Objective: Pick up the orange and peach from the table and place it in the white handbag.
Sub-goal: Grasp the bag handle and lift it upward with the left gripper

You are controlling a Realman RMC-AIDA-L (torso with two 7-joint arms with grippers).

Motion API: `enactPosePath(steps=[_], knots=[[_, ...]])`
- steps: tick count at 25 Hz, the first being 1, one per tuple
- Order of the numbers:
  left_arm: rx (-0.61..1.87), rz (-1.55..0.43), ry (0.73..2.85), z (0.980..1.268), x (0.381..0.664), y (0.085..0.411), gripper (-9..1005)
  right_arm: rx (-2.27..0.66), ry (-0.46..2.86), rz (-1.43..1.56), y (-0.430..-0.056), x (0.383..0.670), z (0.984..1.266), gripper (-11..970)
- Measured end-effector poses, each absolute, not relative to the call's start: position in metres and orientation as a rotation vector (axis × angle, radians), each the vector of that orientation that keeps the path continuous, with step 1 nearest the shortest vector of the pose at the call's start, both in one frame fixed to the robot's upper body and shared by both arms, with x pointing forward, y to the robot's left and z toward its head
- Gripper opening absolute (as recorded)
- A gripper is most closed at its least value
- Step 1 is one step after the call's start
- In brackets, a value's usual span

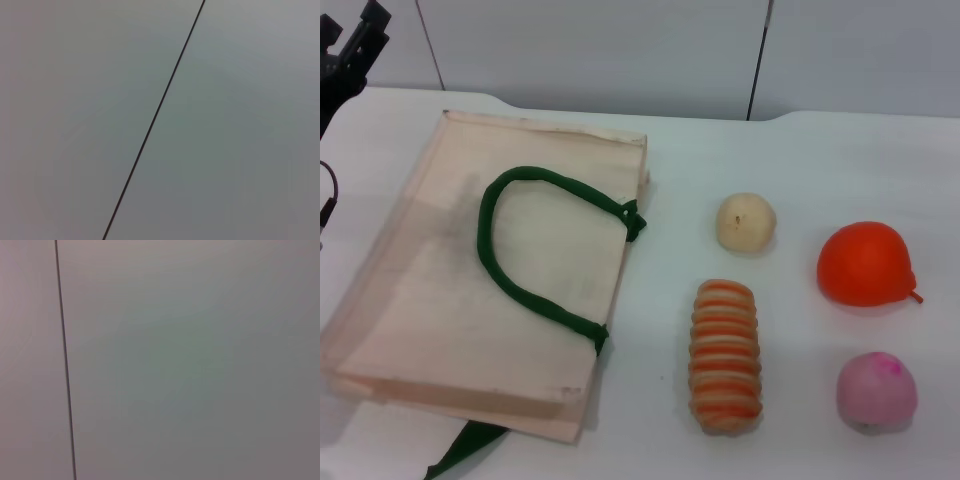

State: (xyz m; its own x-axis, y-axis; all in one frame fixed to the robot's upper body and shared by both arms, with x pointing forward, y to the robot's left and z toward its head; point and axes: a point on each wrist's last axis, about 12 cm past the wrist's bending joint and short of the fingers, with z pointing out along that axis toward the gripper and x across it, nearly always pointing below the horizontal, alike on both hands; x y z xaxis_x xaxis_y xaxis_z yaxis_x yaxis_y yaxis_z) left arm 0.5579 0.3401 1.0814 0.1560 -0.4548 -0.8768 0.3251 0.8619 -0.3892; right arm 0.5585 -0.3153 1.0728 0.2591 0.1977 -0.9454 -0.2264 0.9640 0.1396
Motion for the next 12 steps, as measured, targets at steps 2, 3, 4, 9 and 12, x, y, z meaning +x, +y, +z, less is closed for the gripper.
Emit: enactPosePath(steps=[2,3,4,9,12], knots=[[-0.118,-0.560,1.300,1.0814,0.5579,0.3401,861,-0.026,1.277,0.287,-0.3153,0.5585,1.0728,763],[-0.118,-0.560,1.300,1.0814,0.5579,0.3401,861,-0.026,1.277,0.287,-0.3153,0.5585,1.0728,762],[-0.118,-0.560,1.300,1.0814,0.5579,0.3401,861,-0.026,1.277,0.287,-0.3154,0.5585,1.0729,762],[-0.119,-0.562,1.300,1.0814,0.5578,0.3401,861,-0.025,1.285,0.285,-0.3155,0.5594,1.0722,763],[-0.120,-0.575,1.305,1.0809,0.5578,0.3393,861,-0.024,1.295,0.284,-0.3147,0.5610,1.0717,763]])
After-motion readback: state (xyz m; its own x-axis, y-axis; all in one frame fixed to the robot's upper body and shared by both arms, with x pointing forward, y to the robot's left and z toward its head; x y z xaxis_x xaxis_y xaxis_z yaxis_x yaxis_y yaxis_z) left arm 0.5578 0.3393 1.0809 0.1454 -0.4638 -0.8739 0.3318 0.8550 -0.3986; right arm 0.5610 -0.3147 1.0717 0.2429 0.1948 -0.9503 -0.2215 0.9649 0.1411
